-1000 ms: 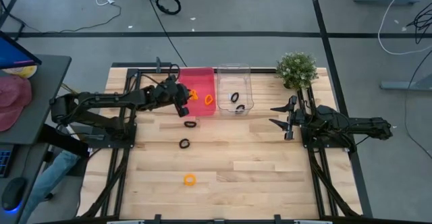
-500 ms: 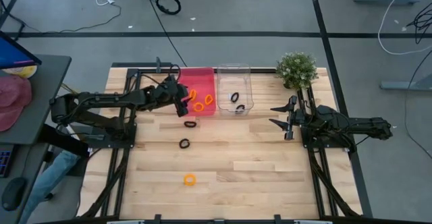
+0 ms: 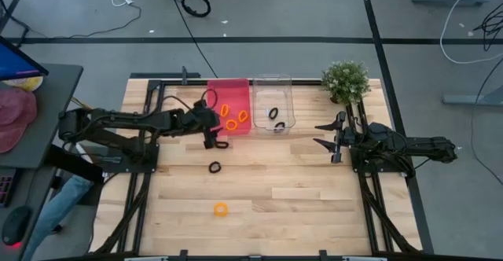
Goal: Sort spring keychains
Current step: Put the yellow spring keychain into the red bin
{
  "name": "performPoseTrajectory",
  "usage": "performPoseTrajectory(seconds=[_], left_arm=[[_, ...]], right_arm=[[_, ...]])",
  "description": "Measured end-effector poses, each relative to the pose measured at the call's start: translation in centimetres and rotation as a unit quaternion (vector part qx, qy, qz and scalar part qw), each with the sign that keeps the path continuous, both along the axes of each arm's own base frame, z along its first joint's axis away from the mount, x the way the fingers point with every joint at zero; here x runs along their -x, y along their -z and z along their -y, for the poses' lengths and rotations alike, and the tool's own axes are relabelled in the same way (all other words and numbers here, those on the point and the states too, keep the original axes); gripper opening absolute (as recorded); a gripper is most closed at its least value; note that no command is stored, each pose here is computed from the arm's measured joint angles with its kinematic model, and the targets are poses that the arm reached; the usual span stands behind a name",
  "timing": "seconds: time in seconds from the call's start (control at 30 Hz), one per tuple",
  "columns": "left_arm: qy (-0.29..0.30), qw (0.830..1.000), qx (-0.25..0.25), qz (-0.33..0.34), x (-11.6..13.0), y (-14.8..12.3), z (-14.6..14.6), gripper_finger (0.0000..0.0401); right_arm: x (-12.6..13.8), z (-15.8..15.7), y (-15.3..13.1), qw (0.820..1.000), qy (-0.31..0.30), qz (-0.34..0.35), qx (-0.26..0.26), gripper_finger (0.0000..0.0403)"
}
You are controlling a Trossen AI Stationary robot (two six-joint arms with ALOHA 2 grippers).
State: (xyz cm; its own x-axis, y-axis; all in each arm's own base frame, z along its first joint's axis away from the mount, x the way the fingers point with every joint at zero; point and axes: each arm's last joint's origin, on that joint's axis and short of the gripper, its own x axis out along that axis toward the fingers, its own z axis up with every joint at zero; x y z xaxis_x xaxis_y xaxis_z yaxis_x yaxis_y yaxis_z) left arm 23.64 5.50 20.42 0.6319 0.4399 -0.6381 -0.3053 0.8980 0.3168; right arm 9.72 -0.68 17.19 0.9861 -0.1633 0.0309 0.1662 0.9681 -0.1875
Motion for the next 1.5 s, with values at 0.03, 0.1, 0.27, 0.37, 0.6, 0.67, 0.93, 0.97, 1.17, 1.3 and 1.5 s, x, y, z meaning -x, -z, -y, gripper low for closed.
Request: performPoseTrajectory(seconds=[0.03, 0.1, 0.27, 0.37, 0.6, 0.67, 0.93, 0.97, 1.17, 1.3, 1.5], left_arm=[[0.004, 1.0, 0.008, -0.003, 0.0, 0.1, 0.4, 0.0236], [0.008, 1.0, 0.023, -0.007, 0.0, 0.3, 1.4, 0.0236], [0.038, 0.996, 0.075, -0.016, 0.1, 0.7, 4.2, 0.0236], [0.061, 0.991, 0.119, -0.015, 0.1, 0.8, 6.0, 0.0236], [0.104, 0.979, 0.171, -0.03, 0.9, 1.1, 10.4, 0.0236], [0.117, 0.975, 0.184, -0.03, 1.3, 1.1, 11.7, 0.0236], [0.143, 0.971, 0.193, -0.015, 2.9, 1.1, 16.0, 0.0236], [0.146, 0.97, 0.194, -0.014, 3.1, 1.0, 16.4, 0.0236], [0.163, 0.964, 0.211, 0.013, 3.9, 0.7, 18.4, 0.0236], [0.18, 0.958, 0.22, 0.045, 3.5, 0.8, 19.6, 0.0236], [0.186, 0.96, 0.209, 0.016, 2.0, 2.4, 21.1, 0.0236]], right_arm=[[0.0, 0.0, 0.0, 1.0, 0.0, 0.0, 0.0, 0.0208], [0.0, 0.0, 0.0, 1.0, 0.0, 0.0, 0.0, 0.0208], [0.0, 0.0, 0.0, 1.0, 0.0, 0.0, 0.0, 0.0208], [0.0, 0.0, 0.0, 1.0, 0.0, 0.0, 0.0, 0.0208], [0.0, 0.0, 0.0, 1.0, 0.0, 0.0, 0.0, 0.0208], [0.0, 0.0, 0.0, 1.0, 0.0, 0.0, 0.0, 0.0208], [0.0, 0.0, 0.0, 1.0, 0.0, 0.0, 0.0, 0.0208], [0.0, 0.0, 0.0, 1.0, 0.0, 0.0, 0.0, 0.0208], [0.0, 0.0, 0.0, 1.0, 0.0, 0.0, 0.0, 0.0208], [0.0, 0.0, 0.0, 1.0, 0.0, 0.0, 0.0, 0.0208], [0.0, 0.0, 0.0, 1.0, 0.0, 0.0, 0.0, 0.0208]])
